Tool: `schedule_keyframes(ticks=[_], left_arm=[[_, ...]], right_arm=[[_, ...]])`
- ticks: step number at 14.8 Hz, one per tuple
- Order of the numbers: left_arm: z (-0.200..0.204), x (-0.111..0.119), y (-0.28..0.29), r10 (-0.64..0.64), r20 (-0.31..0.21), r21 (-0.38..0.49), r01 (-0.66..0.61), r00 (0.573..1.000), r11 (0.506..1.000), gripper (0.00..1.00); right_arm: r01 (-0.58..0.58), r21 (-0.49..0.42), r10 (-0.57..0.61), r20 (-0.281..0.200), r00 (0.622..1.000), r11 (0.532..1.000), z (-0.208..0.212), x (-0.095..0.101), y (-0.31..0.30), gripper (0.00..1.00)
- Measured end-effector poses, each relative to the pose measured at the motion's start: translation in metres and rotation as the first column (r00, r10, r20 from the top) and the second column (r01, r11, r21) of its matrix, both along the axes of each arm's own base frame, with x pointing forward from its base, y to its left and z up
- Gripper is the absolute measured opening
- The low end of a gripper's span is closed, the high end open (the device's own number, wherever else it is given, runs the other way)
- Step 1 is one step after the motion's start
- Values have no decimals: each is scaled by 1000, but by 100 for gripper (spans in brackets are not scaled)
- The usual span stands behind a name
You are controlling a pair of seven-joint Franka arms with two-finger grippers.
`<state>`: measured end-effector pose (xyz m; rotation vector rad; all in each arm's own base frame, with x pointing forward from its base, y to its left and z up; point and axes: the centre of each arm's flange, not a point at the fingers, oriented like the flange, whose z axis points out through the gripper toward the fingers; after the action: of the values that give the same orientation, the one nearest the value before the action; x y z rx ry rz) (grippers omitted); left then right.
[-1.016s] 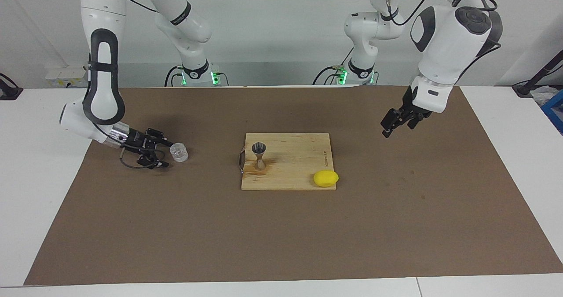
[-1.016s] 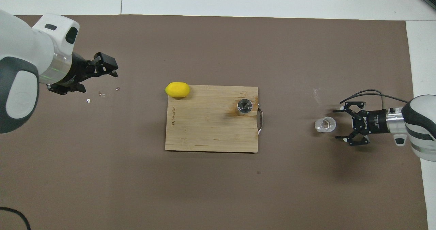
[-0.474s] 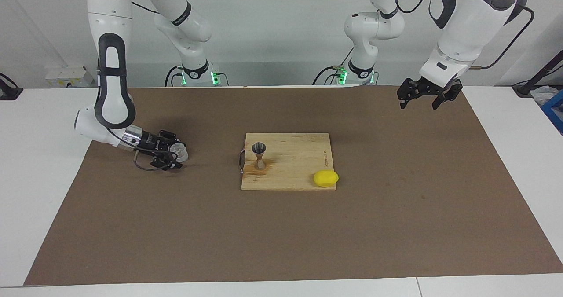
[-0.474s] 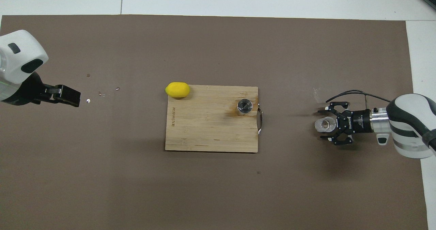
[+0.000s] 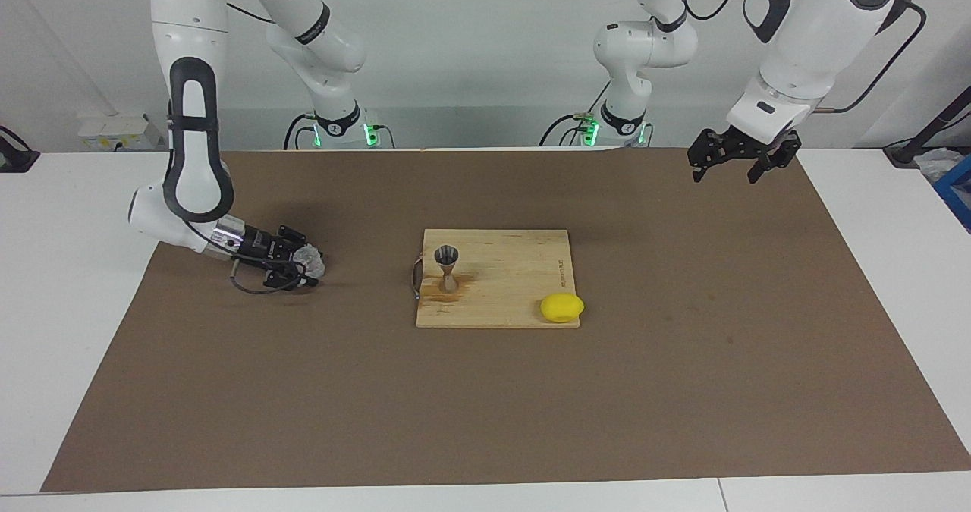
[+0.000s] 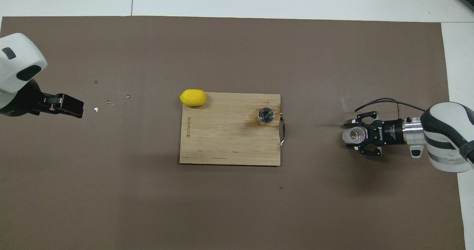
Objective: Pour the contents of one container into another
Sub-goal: 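Lift the clear glass cup with the right gripper, then carry the glass cup with the right gripper above the metal cup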
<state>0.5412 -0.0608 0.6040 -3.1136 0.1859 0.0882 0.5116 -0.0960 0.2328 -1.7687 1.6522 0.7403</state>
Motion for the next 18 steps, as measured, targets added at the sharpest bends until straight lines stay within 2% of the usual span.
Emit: schedule_keyframes(ticks=[1, 7, 10, 15, 18], left_arm=[[4, -1, 5, 4, 8, -1, -4, 1000, 1000, 100], [14, -7, 13, 15, 10, -2, -15, 1000, 1000, 100], [20, -8, 22, 28, 21, -4, -28, 999, 1000, 100], [24, -5, 23, 39, 53, -42, -37, 998, 998, 100], [25, -4, 23, 40, 62, -46, -37, 997, 998, 100]], right_arm=[[0, 2, 0, 0, 1000, 1000, 1, 0, 0, 51], [4, -5, -4, -1, 1000, 1000, 15, 5, 10, 51], [13, -37, -14, -20, 1000, 999, 41, 19, 47, 51], [79, -125, -81, -11, 997, 989, 73, 46, 113, 51], [108, -144, -110, -9, 994, 984, 87, 58, 147, 51]])
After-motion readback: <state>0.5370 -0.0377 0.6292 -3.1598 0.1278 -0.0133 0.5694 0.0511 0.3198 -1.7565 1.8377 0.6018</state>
